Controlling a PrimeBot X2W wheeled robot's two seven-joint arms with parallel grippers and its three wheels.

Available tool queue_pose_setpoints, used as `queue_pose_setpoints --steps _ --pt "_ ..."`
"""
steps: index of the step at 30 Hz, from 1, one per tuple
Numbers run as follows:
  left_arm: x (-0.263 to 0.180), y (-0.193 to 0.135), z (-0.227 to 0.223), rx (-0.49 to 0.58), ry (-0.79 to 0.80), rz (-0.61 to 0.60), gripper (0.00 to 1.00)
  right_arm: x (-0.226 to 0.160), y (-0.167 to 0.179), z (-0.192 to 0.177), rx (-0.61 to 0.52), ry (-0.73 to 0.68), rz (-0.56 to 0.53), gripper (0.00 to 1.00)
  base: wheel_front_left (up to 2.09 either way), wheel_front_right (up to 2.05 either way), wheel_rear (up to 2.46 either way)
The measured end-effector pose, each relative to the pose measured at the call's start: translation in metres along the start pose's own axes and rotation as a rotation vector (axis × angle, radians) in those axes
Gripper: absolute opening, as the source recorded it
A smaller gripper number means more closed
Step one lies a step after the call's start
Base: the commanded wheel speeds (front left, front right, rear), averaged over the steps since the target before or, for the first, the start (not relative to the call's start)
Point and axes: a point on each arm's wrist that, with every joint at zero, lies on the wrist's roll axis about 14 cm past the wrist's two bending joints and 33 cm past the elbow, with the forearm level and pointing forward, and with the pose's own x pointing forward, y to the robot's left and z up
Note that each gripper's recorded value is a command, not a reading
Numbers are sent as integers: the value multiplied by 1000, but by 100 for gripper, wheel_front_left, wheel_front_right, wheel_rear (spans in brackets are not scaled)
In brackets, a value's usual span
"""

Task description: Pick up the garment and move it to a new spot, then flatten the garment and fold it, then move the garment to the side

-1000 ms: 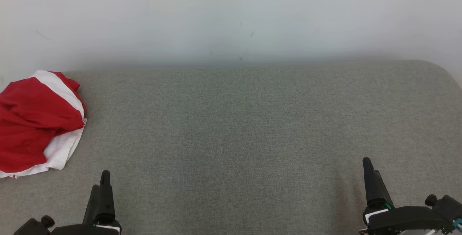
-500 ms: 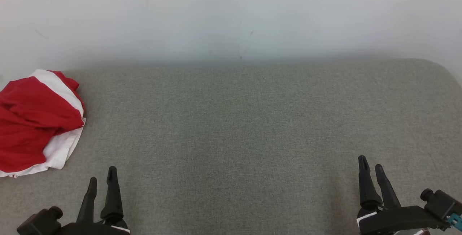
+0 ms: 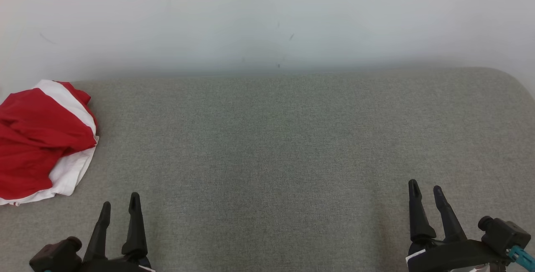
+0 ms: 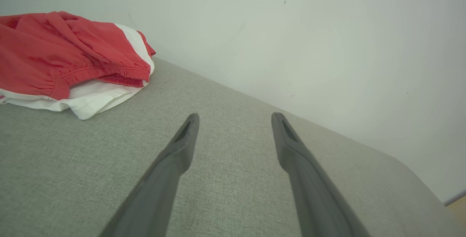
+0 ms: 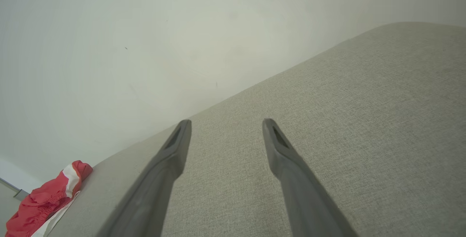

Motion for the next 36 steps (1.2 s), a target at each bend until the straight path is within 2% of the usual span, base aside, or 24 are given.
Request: queue_pose_setpoints --steps 36 --pt "-1 -9 8 339 -54 -60 100 -1 16 3 -343 -40 84 100 0 0 0"
